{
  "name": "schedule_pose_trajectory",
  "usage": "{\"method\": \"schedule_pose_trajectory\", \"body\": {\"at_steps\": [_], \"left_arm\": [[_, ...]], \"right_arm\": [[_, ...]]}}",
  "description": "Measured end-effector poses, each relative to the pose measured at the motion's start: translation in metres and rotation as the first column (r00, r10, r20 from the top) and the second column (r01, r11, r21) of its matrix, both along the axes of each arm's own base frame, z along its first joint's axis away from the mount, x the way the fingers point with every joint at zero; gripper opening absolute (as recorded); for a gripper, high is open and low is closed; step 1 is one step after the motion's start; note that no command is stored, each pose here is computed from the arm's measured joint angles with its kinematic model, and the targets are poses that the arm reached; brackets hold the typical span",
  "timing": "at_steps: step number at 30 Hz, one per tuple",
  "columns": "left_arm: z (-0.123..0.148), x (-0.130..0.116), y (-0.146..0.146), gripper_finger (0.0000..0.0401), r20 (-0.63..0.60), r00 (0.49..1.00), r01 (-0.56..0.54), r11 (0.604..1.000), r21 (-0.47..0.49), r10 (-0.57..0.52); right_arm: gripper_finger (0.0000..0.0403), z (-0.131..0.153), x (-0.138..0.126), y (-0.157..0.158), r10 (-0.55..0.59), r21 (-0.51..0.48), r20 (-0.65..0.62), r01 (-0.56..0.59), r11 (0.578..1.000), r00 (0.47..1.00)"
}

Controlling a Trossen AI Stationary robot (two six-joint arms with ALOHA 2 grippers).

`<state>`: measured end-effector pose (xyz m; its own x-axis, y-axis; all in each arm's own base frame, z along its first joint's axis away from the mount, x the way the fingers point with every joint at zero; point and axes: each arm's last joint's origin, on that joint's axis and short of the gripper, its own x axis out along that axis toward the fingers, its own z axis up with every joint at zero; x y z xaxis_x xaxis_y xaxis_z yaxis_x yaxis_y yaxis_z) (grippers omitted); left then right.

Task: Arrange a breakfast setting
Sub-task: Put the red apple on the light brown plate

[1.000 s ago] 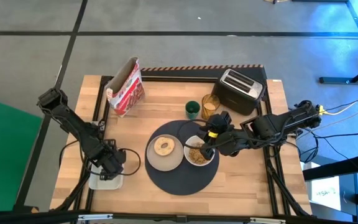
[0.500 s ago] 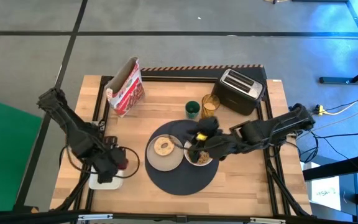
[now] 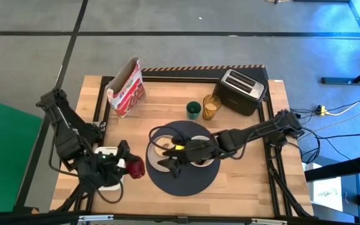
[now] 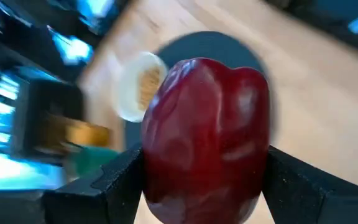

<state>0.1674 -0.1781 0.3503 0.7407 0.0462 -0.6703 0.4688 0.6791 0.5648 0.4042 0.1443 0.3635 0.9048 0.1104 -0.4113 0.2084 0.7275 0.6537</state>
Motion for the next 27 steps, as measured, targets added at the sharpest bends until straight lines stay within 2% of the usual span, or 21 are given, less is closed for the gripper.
{"method": "schedule_pose_trajectory", "body": {"at_steps": [3,5,8,10,13,17,20,27], "left_arm": [[0.001,0.007,-0.003,0.0266,0.098,0.995,0.008,0.987,0.159,-0.024],[0.002,0.011,-0.006,0.0266,0.156,0.987,-0.001,0.964,0.267,-0.042],[0.002,0.017,-0.011,0.0275,0.186,0.978,0.007,0.906,0.423,-0.095],[0.003,0.02,-0.014,0.028,0.199,0.972,0.009,0.87,0.494,-0.123],[0.0,0.022,-0.015,0.0278,0.185,0.974,-0.006,0.804,0.594,-0.13],[0.0,0.023,-0.016,0.0275,0.185,0.973,-0.006,0.788,0.616,-0.137],[0.001,0.024,-0.017,0.0275,0.199,0.971,-0.018,0.79,0.613,-0.132],[0.001,0.024,-0.017,0.0277,0.204,0.971,-0.022,0.795,0.606,-0.128]], "right_arm": [[0.0261,-0.01,0.012,0.002,-0.028,0.098,0.01,0.027,0.995,1.0],[0.0277,-0.017,0.02,0.005,-0.025,0.163,0.015,0.022,0.986,1.0],[0.0301,-0.022,0.027,0.006,-0.018,0.226,0.03,0.011,0.974,0.999],[0.0314,-0.018,0.032,0.006,-0.022,0.255,0.091,-0.002,0.967,0.996],[0.0329,-0.018,0.034,0.003,-0.021,0.268,0.109,-0.009,0.963,0.994],[0.034,-0.016,0.036,-0.001,-0.034,0.259,0.127,0.0,0.966,0.991],[0.0338,-0.016,0.037,-0.003,-0.023,0.225,0.141,-0.01,0.974,0.99],[0.0277,-0.017,0.039,-0.001,-0.002,0.231,0.159,-0.036,0.972,0.987]]}}
